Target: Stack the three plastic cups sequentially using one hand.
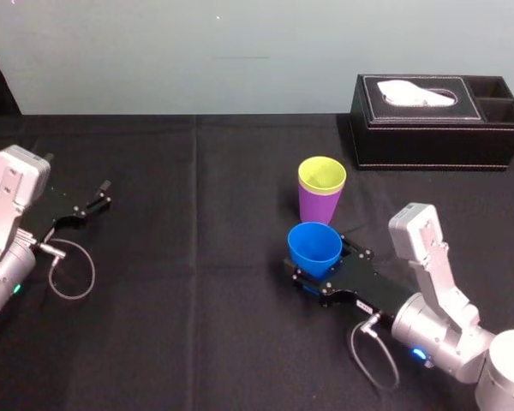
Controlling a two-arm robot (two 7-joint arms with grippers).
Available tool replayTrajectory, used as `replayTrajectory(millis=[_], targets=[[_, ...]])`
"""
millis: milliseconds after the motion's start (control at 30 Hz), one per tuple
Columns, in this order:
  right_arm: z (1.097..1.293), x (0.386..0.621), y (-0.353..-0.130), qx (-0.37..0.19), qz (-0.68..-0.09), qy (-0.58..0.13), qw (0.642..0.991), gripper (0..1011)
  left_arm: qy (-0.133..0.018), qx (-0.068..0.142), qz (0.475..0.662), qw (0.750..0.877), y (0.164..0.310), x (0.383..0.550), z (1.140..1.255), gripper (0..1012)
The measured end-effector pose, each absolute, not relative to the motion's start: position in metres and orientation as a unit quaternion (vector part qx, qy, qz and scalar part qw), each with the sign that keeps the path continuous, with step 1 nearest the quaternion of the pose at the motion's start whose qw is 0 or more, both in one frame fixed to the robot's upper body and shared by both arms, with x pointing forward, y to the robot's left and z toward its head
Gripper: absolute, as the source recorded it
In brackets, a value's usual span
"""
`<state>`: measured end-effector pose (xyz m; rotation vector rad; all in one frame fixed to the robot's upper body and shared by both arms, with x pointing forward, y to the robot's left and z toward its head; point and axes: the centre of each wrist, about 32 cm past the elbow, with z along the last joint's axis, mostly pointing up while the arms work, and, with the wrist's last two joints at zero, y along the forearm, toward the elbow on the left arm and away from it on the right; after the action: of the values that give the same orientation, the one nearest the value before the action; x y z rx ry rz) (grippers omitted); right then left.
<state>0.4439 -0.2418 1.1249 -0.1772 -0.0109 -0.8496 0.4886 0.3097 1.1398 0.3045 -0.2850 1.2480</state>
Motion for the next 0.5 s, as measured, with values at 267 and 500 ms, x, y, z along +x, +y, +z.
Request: replayTrajectory(millis=[267, 500], targets=[[1.161, 0.450, -0.246, -0.073, -0.413, -0.017, 0.908, 726, -0.132, 0.142, 0.580, 0.791, 0.310, 0.489, 1.140, 1011], [1.202, 0.465, -0.249, -0.047, -0.412, -0.033, 0.909, 726, -0.132, 0.142, 0.580, 0.791, 0.310, 0.489, 1.140, 1011]])
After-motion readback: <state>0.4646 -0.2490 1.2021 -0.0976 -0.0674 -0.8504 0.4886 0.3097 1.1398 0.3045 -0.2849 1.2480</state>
